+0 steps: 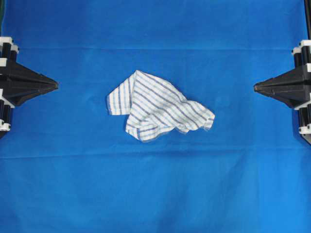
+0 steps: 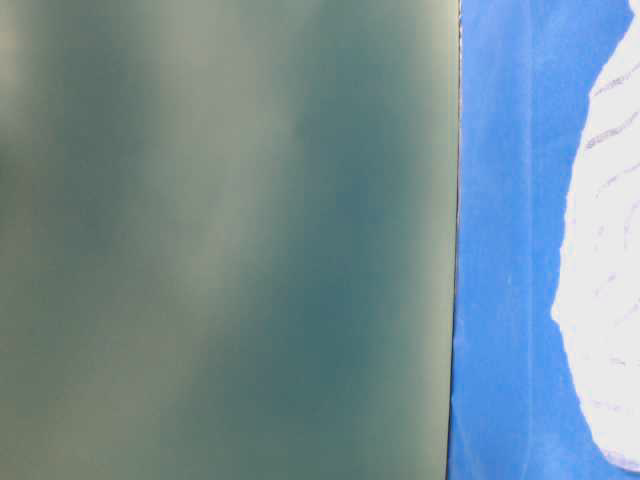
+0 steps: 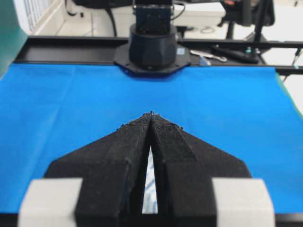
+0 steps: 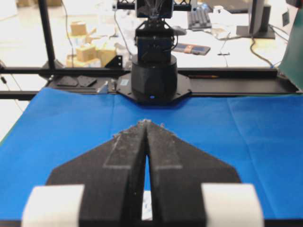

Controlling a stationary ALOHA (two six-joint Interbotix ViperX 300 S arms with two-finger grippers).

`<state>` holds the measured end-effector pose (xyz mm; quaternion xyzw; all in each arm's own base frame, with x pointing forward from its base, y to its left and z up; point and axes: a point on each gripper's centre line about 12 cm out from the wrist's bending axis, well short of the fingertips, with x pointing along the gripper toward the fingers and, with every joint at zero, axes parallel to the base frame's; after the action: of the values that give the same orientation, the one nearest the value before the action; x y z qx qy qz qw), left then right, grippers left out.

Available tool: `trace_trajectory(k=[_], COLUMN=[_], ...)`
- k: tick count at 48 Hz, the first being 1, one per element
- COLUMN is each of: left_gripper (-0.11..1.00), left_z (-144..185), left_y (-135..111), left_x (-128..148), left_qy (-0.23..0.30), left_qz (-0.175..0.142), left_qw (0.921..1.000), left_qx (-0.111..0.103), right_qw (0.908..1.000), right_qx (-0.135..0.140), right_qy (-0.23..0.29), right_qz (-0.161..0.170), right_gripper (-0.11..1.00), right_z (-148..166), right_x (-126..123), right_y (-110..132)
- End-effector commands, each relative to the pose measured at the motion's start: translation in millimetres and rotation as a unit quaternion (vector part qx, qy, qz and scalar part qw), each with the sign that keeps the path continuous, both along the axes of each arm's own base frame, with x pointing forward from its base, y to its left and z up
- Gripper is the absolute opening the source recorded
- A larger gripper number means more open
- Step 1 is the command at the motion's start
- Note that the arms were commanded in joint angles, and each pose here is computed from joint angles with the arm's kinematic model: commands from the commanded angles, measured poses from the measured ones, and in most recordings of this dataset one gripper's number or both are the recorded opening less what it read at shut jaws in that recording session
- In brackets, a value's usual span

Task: Hand over the towel.
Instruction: 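Move the left gripper open toward the white striped towel's left edge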

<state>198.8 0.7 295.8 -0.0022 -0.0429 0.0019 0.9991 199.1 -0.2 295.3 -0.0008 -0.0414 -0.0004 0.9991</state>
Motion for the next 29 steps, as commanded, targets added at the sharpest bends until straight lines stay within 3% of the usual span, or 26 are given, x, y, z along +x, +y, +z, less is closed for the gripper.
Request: trace_trajectory(k=[1, 9, 24, 29], left_gripper=[0.0, 0.0, 0.01, 0.12], left_z=[1.0, 1.9, -18.3, -29.4], left_y=[0.0, 0.1, 2.1, 6.5], left_x=[7.2, 27.0, 90.0, 109.3], left_qy=[0.01, 0.022, 0.099, 0.126], left_qz=[0.001, 0.001, 0.004, 0.011], left_qw=[0.9999, 0.9997, 0.9951, 0.992], left_qx=[0.004, 0.007, 0.006, 0.005], right_qw=[0.9999, 0.9997, 0.9991, 0.999], right_qx=[-0.008, -0.014, -0.009, -0.008], right_qy=[-0.013, 0.018, 0.041, 0.043], right_qz=[-0.005, -0.005, -0.005, -0.005], right_gripper=[0.0, 0.0, 0.0, 0.0], right_z=[10.4, 11.7, 6.7, 5.9], right_x=[2.8, 6.0, 8.3, 8.8], right_y=[-1.8, -1.9, -2.0, -2.0])
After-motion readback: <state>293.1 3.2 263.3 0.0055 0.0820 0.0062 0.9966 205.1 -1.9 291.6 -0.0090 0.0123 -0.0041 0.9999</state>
